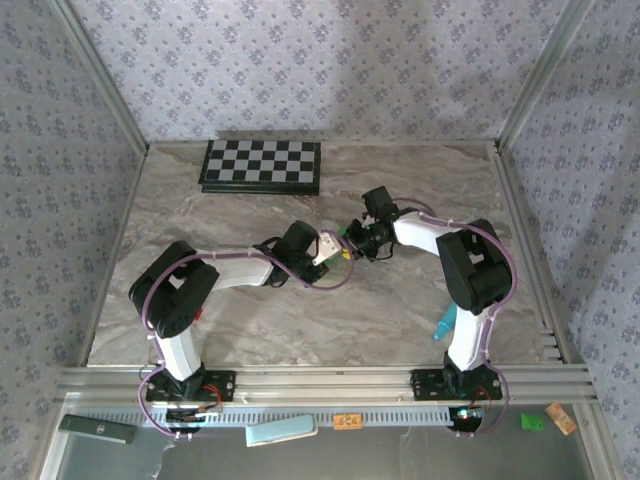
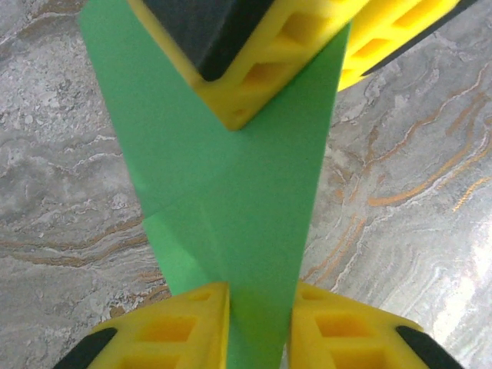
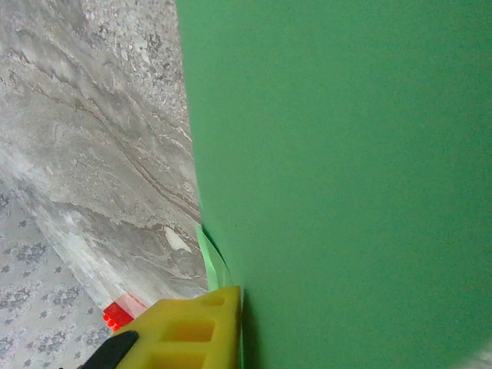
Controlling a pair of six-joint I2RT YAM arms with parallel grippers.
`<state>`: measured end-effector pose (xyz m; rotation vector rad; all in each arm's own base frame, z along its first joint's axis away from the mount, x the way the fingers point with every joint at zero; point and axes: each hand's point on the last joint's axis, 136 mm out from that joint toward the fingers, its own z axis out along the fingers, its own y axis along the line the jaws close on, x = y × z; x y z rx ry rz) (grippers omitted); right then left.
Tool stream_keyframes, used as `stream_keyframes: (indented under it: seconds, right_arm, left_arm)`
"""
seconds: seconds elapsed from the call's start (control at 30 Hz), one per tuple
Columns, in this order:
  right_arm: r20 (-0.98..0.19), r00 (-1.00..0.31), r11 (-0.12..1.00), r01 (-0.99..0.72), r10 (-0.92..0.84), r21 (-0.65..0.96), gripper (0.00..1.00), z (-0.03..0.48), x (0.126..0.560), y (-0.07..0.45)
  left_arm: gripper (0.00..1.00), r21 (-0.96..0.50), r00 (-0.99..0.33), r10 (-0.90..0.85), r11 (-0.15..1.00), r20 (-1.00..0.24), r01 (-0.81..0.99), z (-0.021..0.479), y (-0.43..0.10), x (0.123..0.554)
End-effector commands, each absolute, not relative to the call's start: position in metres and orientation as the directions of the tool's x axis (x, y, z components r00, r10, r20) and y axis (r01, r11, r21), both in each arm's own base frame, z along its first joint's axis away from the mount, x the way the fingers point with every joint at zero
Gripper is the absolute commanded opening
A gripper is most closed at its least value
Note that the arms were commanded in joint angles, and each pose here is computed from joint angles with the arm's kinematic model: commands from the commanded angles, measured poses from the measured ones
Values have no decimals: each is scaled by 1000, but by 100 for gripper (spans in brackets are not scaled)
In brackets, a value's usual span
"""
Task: Fold a paper plane with a square sheet of paper (pick it up from the middle)
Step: Fold the wing for the fifth time at the center of the table.
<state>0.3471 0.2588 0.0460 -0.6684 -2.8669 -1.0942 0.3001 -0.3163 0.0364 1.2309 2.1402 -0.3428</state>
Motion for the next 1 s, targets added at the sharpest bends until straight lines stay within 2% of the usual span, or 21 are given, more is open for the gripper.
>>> stream_keyframes:
  seconds: [0.0,0.17,0.47,0.77,0.97]
  right_arm:
    - [171,-911,661,393,376,640,11,51,345,262]
    - [176,-909,656,397,378,642,9,52,344,262]
    - [177,-903,644,405,390,649,0,55,347,260]
    - [200,-900,617,415,388,668,0,59,348,261]
    - [218,-899,610,420,379,672,0,61,347,261]
  left_arm:
    - [29,78,-364,686,522,-631,849,30,-317,301]
    - [33,82,-359,692,517,-627,852,28,-318,302]
    - [34,90,-347,694,510,-630,855,30,-319,304]
    - [44,108,-312,693,491,-649,865,37,-321,303]
    - [43,140,-291,700,488,-653,861,40,-321,308]
